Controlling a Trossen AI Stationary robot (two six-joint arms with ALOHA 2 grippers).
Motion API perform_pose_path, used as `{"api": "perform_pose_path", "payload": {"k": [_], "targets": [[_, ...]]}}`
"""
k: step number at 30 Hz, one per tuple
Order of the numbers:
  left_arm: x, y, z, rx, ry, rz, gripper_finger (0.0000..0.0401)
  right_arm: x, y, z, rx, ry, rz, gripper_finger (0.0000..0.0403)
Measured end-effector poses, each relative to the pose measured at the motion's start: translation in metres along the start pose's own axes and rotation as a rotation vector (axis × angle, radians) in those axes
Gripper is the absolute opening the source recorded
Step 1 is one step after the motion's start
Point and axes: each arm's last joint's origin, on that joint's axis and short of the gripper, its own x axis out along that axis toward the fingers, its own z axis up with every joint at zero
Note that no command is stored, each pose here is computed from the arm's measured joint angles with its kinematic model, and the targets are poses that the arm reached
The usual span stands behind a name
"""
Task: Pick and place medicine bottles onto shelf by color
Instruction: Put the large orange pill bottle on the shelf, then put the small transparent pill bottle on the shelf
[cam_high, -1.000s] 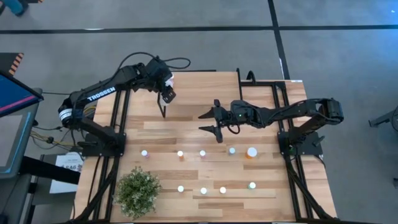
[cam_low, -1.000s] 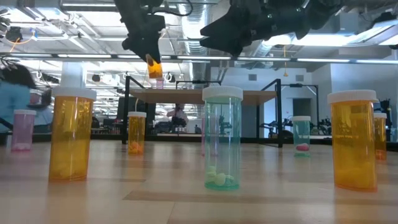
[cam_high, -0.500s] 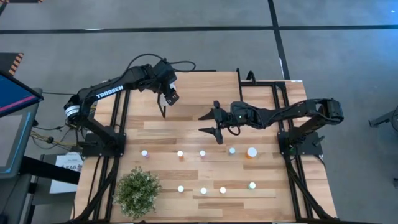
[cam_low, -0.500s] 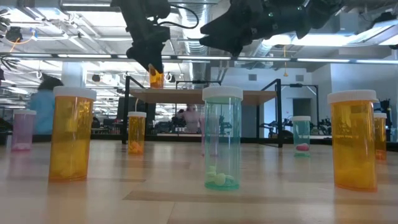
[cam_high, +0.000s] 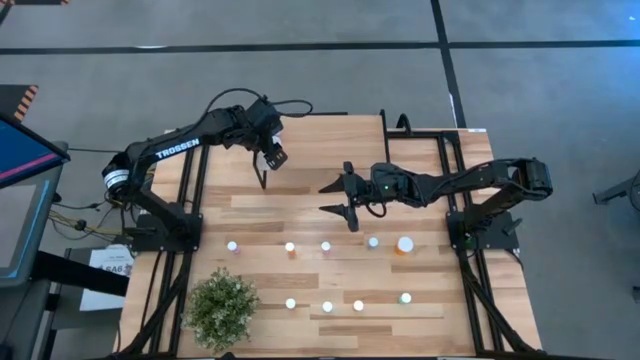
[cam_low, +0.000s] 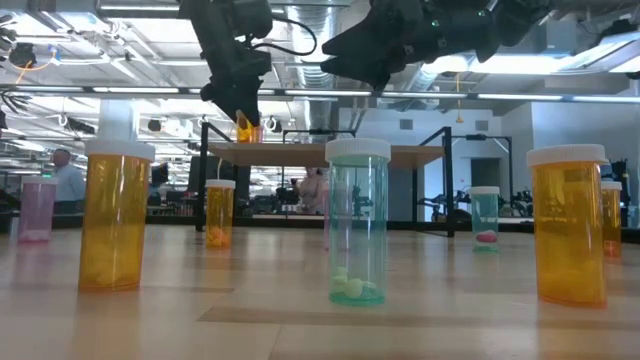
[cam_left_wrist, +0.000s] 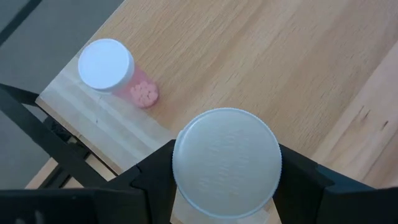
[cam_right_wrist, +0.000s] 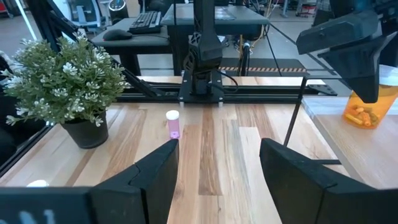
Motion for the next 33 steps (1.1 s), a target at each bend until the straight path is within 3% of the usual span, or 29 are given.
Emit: {"api": "perform_pose_path", "payload": {"k": [11, 17, 27, 33], "targets": [[0.001, 0.000, -0.001, 0.000, 0.006, 0.009, 0.0253, 0.000, 0.000, 0.000, -0.001, 0.000, 0.000, 0.0249], [-0.013, 0.002, -0.003, -0.004, -0.036, 0.007, 0.0271, 0.000, 0.000, 0.000, -0.001, 0.001, 0.000, 0.0249], [-0.076, 0.009, -0.016, -0.021, -0.219, -0.026, 0.0273, 0.000, 0.000, 0.000, -0.001, 0.002, 0.000, 0.0249], [-0.112, 0.001, -0.050, 0.004, -0.457, -0.131, 0.0273, 0.000, 0.000, 0.000, -0.001, 0.001, 0.000, 0.0249]]}}
